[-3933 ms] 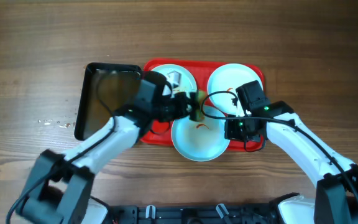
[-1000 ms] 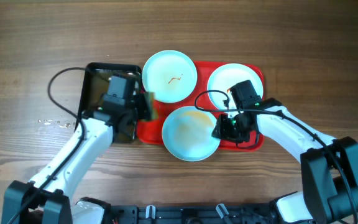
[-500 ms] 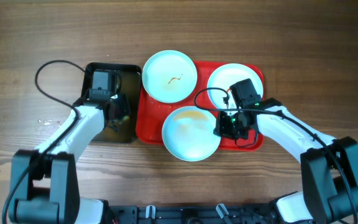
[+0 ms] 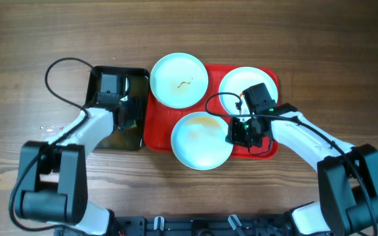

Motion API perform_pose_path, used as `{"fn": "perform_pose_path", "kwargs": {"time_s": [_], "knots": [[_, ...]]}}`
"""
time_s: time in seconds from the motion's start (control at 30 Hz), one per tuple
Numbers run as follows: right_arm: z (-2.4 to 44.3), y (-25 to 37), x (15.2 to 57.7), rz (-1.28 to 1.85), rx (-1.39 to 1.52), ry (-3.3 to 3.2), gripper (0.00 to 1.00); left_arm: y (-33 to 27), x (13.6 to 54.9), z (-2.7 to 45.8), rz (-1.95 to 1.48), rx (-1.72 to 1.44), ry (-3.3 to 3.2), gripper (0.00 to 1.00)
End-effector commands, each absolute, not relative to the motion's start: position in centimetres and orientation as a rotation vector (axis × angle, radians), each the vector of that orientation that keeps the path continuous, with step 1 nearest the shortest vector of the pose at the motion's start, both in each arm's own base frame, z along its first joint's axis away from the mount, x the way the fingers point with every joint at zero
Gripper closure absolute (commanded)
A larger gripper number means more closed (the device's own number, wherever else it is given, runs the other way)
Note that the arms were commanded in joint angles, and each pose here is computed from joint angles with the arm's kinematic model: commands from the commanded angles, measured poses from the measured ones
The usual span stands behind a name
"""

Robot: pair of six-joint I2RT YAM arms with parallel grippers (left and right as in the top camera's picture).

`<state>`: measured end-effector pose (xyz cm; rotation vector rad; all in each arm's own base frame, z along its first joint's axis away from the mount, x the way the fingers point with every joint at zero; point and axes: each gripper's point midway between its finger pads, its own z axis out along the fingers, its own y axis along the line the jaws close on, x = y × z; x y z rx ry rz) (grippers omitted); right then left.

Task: Clean dirty plates on tray and stack at the side
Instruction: 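Return the sponge to the black water tray with the left gripper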

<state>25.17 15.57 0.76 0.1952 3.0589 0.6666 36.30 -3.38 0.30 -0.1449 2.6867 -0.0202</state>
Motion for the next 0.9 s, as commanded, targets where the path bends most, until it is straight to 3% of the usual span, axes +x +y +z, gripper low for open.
{"fn": "perform_pose_path", "kwargs": {"time_s": [0.0, 0.13, 0.17, 0.2, 0.23, 0.4, 0.47, 0.5, 0.53, 0.67, 0.7, 0.73, 0.8, 0.87], "knots": [[0.4, 15.5, 25.0, 0.662, 0.212, 3.076, 0.86, -4.1, 36.3, -0.4, -0.078, -0.118, 2.699, 0.96], [0.3, 15.4, 24.9, 0.659, 0.214, 3.081, 0.86, -4.0, 37.3, 1.5, -0.076, -0.124, 2.632, 0.96], [0.3, 15.4, 24.9, 0.659, 0.214, 3.082, 0.86, -4.0, 37.5, 2.0, -0.078, -0.124, 2.615, 0.81], [0.3, 15.4, 24.9, 0.658, 0.214, 3.083, 0.86, -4.0, 37.4, 2.2, -0.079, -0.124, 2.616, 0.37], [0.3, 15.4, 24.9, 0.658, 0.215, 3.083, 0.86, -3.9, 36.7, 1.9, -0.075, -0.13, 2.645, 0.26], [0.3, 15.4, 24.9, 0.659, 0.215, 3.083, 0.86, -5.0, 32.9, -0.1, -0.163, -0.151, 2.818, 0.35], [0.3, 15.4, 24.9, 0.658, 0.215, 3.084, 0.87, -5.1, 32.9, -0.1, -0.172, -0.149, 2.818, 0.57], [0.3, 15.4, 24.9, 0.658, 0.214, 3.083, 0.86, -5.1, 32.9, -0.1, -0.172, -0.148, 2.816, 0.92], [0.3, 15.4, 24.9, 0.658, 0.215, 3.083, 0.86, -5.1, 33.0, 0.0, -0.172, -0.148, 2.815, 0.96], [0.4, 15.5, 25.4, 0.656, 0.206, 3.059, 0.91, -5.1, 33.2, 0.8, -0.176, -0.147, 2.791, 0.96], [0.4, 15.6, 25.8, 0.661, 0.201, 3.044, 0.94, -5.1, 33.3, 1.7, -0.18, -0.145, 2.767, 0.66], [0.5, 15.7, 26.0, 0.669, 0.196, 3.032, 0.96, -5.1, 33.3, 2.4, -0.183, -0.144, 2.753, 0.54], [0.6, 15.8, 26.1, 0.674, 0.188, 3.028, 0.96, -5.1, 33.0, 3.0, -0.185, -0.144, 2.749, 0.45], [1.0, 15.8, 26.3, 0.671, 0.126, 3.016, 0.96, -4.9, 32.1, 2.8, -0.177, -0.147, 2.788, 0.45]]}}
